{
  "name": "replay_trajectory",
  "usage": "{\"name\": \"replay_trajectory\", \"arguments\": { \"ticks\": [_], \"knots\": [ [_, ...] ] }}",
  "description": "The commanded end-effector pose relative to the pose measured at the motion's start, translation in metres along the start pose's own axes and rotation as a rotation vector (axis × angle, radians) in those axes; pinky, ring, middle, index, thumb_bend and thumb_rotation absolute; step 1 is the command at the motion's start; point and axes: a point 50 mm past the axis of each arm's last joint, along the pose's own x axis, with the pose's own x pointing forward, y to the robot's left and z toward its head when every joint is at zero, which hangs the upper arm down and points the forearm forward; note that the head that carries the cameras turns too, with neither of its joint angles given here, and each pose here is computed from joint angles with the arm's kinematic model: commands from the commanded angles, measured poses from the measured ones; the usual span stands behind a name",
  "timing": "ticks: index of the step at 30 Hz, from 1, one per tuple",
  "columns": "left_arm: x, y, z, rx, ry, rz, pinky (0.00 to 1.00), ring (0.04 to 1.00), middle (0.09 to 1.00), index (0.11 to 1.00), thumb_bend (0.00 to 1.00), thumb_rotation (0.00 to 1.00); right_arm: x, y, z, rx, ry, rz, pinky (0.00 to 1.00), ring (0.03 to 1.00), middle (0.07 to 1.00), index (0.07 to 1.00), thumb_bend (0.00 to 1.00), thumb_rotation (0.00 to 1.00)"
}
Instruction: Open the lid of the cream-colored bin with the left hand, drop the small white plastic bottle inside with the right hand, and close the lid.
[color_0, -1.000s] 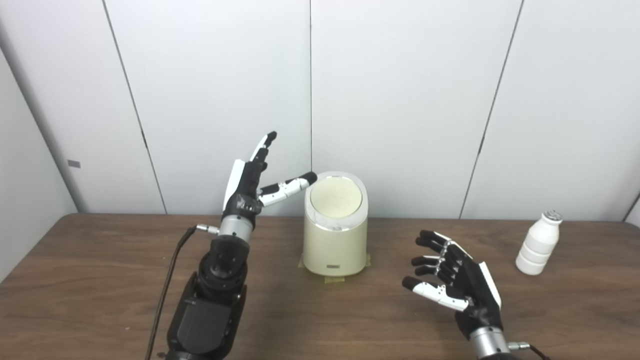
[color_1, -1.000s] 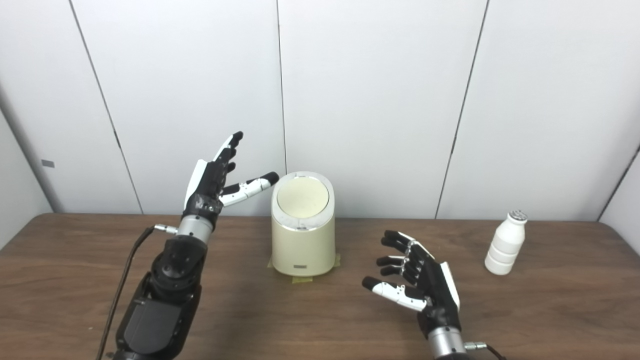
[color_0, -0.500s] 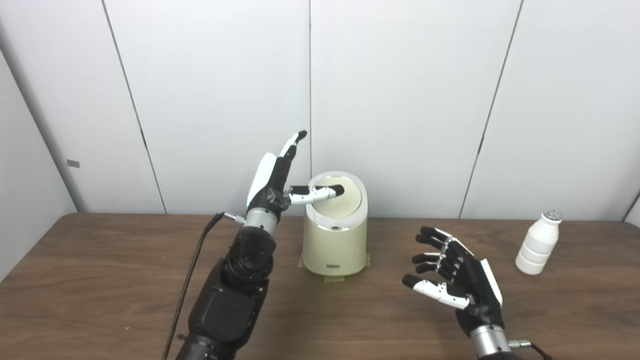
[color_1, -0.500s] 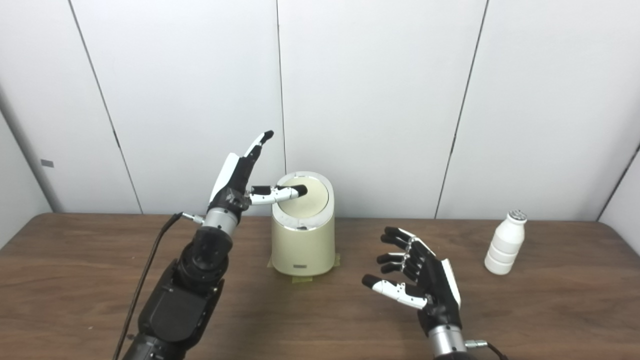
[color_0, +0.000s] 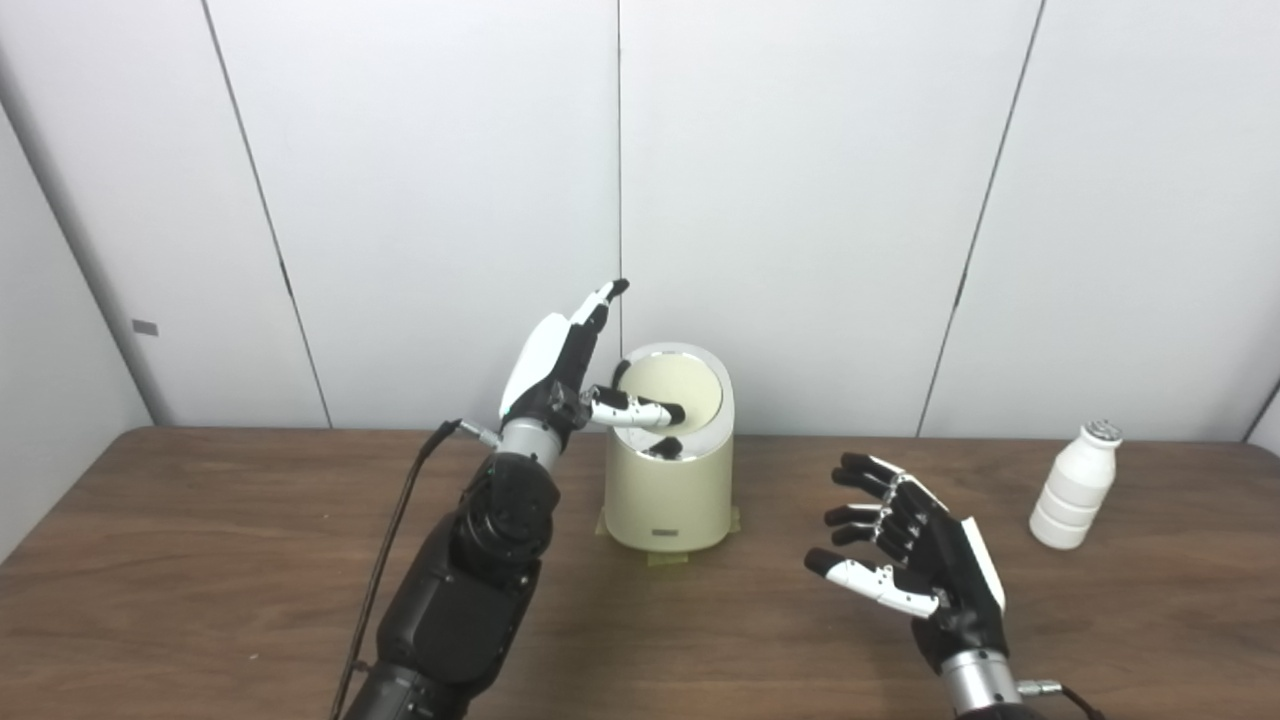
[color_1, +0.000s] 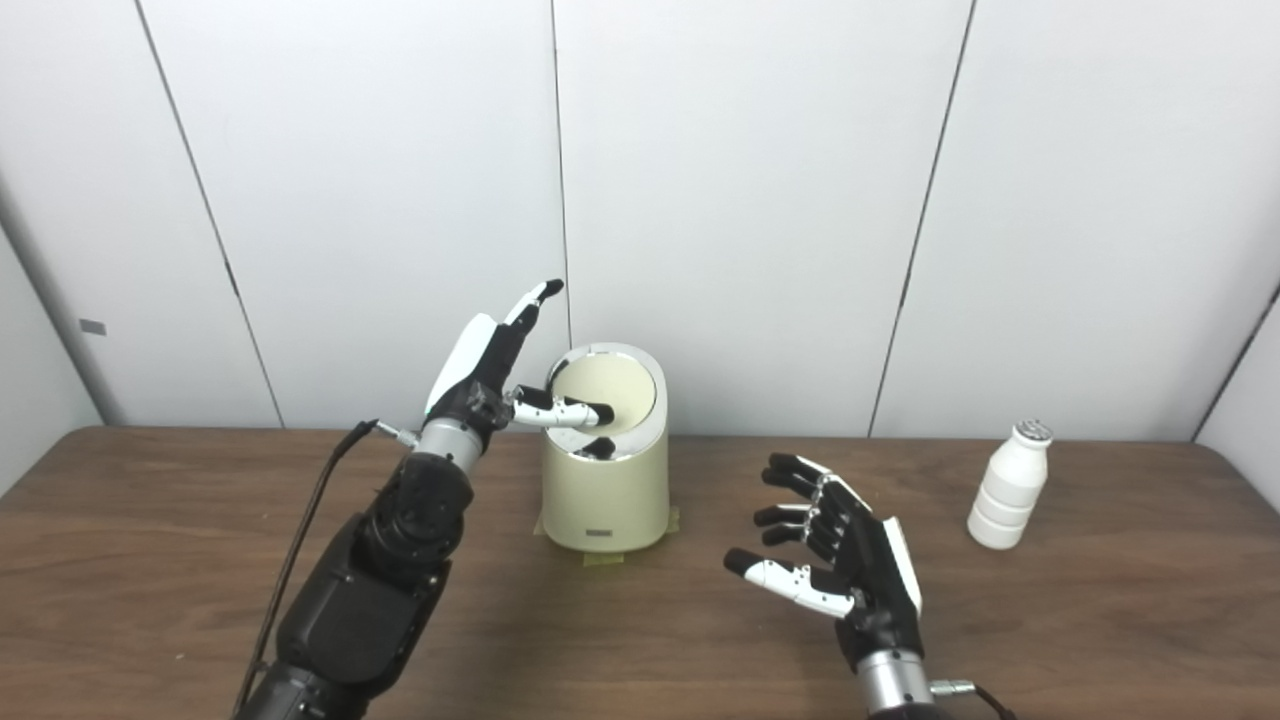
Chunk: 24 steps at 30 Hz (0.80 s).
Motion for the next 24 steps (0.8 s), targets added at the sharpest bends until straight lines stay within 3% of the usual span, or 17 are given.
{"name": "replay_trajectory", "arguments": {
  "ticks": [1, 9, 14, 17, 24],
  "knots": [
    [0.013, 0.011, 0.028, 0.035, -0.079, 0.046, 1.0, 1.0, 1.0, 1.0, 0.8, 0.0, 0.014, 0.004, 0.022, -0.001, -0.11, 0.01, 0.5, 0.581, 0.74, 0.721, 0.8, 0.18],
    [0.013, 0.006, 0.022, 0.059, -0.07, 0.048, 0.99, 1.0, 1.0, 1.0, 0.72, 0.0, 0.013, 0.005, 0.027, -0.003, -0.111, 0.006, 0.49, 0.588, 0.737, 0.724, 0.77, 0.14],
    [0.015, 0.003, 0.019, 0.066, -0.065, 0.054, 0.92, 1.0, 1.0, 1.0, 0.72, 0.0, 0.013, 0.005, 0.026, -0.002, -0.118, 0.011, 0.49, 0.579, 0.739, 0.726, 0.78, 0.15],
    [0.016, 0.001, 0.017, 0.069, -0.055, 0.064, 0.9, 1.0, 1.0, 1.0, 0.72, 0.0, 0.013, 0.005, 0.026, -0.011, -0.116, 0.011, 0.5, 0.573, 0.733, 0.721, 0.77, 0.12],
    [0.02, -0.003, 0.013, 0.145, -0.041, 0.051, 0.88, 1.0, 1.0, 1.0, 0.7, 0.0, 0.013, 0.007, 0.027, -0.003, -0.112, 0.011, 0.5, 0.586, 0.742, 0.72, 0.78, 0.15]
  ]
}}
